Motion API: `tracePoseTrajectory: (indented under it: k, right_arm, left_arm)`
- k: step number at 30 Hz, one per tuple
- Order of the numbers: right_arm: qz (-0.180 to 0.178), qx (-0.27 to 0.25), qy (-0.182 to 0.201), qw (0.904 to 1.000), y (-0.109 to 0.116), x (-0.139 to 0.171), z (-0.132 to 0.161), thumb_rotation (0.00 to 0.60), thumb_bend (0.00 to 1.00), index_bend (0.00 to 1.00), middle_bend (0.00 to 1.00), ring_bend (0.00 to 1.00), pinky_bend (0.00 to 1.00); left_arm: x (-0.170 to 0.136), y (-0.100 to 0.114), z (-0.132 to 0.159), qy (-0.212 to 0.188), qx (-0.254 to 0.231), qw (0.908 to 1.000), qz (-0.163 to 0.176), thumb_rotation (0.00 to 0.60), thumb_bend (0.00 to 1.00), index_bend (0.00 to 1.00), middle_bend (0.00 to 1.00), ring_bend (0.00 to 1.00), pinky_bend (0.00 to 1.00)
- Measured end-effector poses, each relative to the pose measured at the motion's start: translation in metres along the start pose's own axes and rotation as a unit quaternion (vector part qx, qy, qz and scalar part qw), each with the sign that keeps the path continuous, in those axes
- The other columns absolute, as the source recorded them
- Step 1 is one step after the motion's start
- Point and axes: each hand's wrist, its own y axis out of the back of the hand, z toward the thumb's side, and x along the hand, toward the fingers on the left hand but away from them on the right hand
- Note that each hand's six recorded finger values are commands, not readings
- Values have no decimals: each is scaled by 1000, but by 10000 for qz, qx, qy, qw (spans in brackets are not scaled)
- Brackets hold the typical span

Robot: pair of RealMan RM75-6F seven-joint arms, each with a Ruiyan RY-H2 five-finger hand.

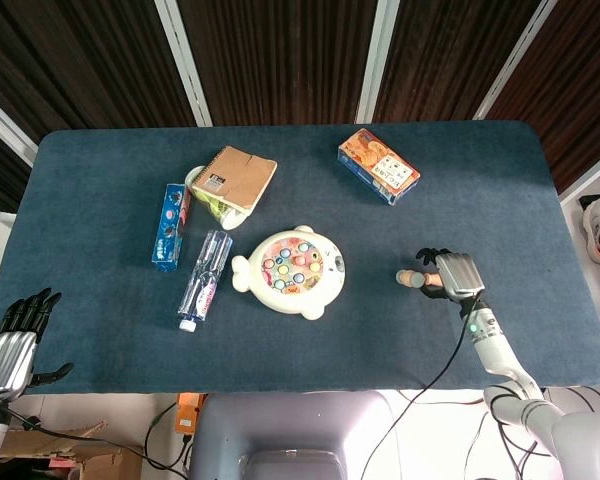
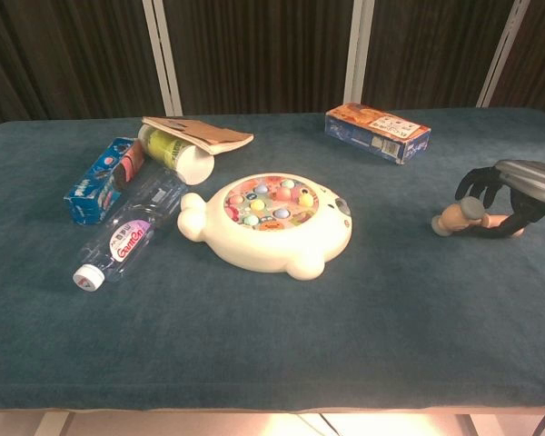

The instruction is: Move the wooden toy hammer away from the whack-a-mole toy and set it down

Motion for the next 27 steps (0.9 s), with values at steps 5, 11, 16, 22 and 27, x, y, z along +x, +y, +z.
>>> tracePoseTrajectory:
  k: [5,11,16,22,27]
  right_arm:
    - [-20,-61,-31,10000,2,-1,1,600,207,345,396,337,515]
    - [-42,-122,-69,9999,4,-5,2,600,206,342,392,337,515]
    - [-51,-122,-80,9999,5,-6,2,600,206,338,388,337,515]
    - [-109,-135,-118,9998,9,-6,-1,600,207,336,387,337,515]
    - [-84,-143,-129,9998,9,-6,-2,600,206,334,386,337,515]
  left_arm:
    - [0,0,0,1,-2,10000,6,600,87,0,0,0,63]
    - [0,0,0,8,-2,10000,15,600,88,0,0,0,63]
    - [0,0,0,7,-3,10000,12,600,87,0,0,0,63]
    - [0,0,0,3,-5,10000,10,600,87,0,0,0,63]
    - [0,0,0,0,0,10000,8,600,87,0,0,0,63]
